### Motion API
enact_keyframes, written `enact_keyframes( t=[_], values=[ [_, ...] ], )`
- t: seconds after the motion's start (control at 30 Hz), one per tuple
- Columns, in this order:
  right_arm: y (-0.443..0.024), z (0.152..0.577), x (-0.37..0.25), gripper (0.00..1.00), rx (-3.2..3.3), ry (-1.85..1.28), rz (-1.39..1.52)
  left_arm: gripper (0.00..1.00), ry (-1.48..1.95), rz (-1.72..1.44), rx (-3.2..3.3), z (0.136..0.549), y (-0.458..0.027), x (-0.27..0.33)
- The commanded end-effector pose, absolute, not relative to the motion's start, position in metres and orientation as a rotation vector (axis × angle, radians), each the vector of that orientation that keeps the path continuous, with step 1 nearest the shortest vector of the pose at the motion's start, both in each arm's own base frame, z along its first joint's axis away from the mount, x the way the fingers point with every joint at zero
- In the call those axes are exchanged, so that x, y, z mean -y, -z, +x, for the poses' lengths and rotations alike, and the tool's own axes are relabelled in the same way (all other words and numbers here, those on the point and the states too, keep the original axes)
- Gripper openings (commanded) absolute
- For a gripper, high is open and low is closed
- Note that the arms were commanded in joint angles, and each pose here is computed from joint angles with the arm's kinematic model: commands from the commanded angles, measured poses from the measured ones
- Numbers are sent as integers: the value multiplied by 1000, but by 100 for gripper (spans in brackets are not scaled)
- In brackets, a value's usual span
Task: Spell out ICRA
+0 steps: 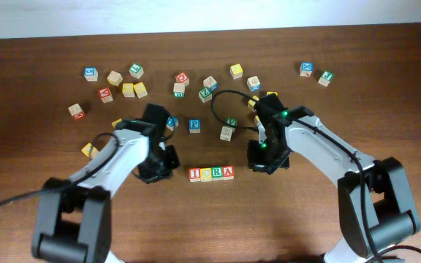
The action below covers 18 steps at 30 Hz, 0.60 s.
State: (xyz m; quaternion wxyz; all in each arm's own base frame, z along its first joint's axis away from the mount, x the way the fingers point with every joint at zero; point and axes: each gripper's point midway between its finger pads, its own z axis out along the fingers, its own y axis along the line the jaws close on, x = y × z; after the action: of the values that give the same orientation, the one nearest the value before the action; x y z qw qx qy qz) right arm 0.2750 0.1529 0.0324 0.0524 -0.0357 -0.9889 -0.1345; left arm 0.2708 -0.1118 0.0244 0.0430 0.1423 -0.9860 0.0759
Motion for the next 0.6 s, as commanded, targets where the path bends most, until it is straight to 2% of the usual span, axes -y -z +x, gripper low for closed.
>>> enact_keyframes(
  t=[0.0, 0.37, 0.57],
  values=[
    [-20, 266, -161, 4, 2989, 438, -168, 0, -263, 323, 2960, 263, -2, 138],
    [-5, 264, -220, 4, 2972, 589, -119, 0, -318, 193, 3009, 275, 11, 153],
    [-4, 260, -225, 4, 2971, 585, -98, 0, -370, 127, 3009, 274, 10, 162]
  ],
)
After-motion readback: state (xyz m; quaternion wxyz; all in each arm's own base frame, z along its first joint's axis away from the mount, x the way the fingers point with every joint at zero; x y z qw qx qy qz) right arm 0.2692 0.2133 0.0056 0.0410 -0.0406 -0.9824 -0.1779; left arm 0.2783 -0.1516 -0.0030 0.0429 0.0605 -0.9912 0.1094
